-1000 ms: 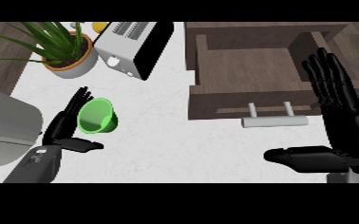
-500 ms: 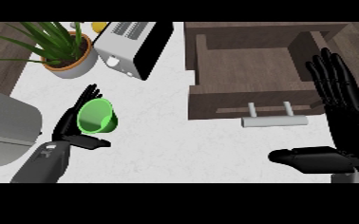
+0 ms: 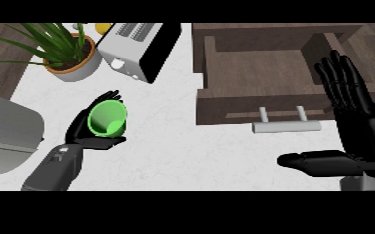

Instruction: Pick up the cup, place it into the drawer and close the drawer

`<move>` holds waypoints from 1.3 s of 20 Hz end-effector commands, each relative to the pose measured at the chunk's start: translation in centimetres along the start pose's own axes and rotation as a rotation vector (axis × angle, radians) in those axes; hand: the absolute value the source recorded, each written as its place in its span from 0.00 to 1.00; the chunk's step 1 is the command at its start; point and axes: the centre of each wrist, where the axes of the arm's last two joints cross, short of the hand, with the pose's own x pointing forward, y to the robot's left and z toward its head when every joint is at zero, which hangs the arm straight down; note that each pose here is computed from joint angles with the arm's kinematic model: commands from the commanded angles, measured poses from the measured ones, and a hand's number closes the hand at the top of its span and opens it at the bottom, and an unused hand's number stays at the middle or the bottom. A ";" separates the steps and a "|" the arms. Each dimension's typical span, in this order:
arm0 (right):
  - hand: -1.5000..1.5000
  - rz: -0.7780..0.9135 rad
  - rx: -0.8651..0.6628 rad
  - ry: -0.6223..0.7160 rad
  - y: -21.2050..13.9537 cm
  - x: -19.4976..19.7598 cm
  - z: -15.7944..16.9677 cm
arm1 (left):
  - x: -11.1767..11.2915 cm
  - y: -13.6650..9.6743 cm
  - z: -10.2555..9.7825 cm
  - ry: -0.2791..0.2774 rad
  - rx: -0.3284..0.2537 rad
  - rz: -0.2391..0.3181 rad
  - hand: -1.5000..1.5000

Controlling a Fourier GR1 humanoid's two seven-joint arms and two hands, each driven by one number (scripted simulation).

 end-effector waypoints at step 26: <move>0.00 0.034 -0.011 0.023 -0.2 -0.4 0.6 | 1.6 -0.6 -2.2 -0.511 0.282 0.149 1.00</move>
